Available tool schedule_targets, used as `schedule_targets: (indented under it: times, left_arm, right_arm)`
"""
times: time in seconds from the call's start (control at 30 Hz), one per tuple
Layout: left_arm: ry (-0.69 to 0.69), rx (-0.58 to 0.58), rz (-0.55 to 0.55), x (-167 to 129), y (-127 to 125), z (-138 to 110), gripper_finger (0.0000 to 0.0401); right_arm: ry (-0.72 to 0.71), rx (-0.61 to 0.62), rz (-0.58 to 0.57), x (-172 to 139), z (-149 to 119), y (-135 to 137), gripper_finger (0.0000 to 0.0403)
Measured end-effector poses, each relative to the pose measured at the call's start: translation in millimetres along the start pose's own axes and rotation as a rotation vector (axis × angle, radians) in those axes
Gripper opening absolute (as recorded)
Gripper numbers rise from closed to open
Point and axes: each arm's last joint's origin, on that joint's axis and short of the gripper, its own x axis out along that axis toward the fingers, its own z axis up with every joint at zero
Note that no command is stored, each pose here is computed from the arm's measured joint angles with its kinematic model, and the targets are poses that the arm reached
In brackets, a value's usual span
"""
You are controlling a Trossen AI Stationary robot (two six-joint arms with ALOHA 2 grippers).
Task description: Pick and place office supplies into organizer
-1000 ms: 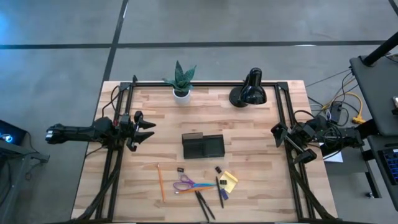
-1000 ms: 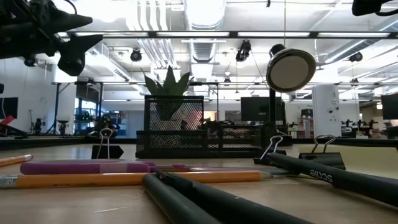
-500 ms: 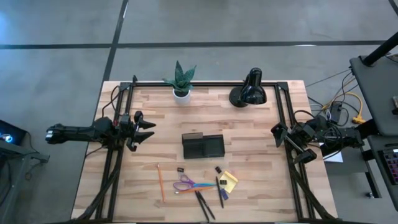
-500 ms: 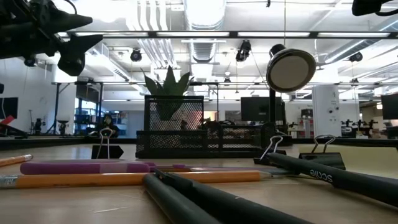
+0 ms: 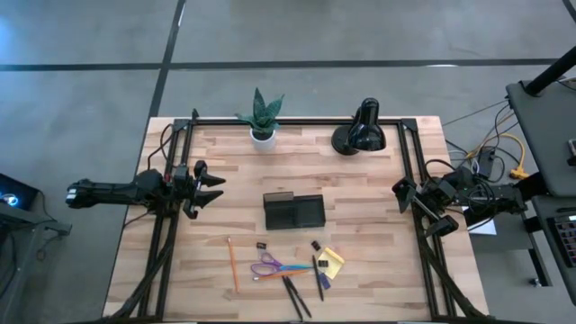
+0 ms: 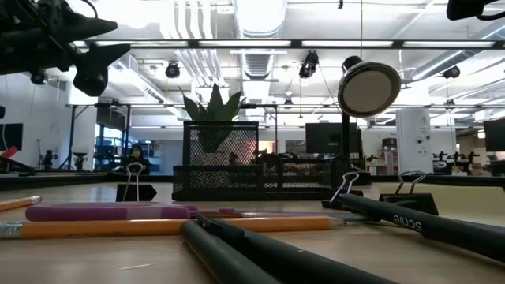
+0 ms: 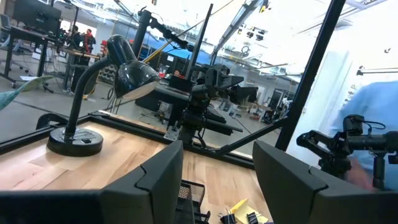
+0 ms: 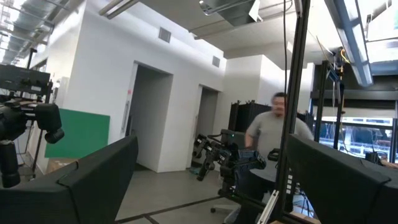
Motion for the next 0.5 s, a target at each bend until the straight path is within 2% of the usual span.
schedule_targets:
  times: [0.43, 0.5]
  left_arm:
    - [0.0, 0.0, 0.0, 0.0, 0.0, 0.0, 0.0182]
    - [0.0, 0.0, 0.0, 0.0, 0.0, 0.1, 0.0182]
  right_arm:
    - [0.0, -0.002, 0.0, 0.0, 0.0, 0.0, 0.0398]
    - [0.0, -0.045, 0.0, 0.0, 0.0, 0.0, 0.0398]
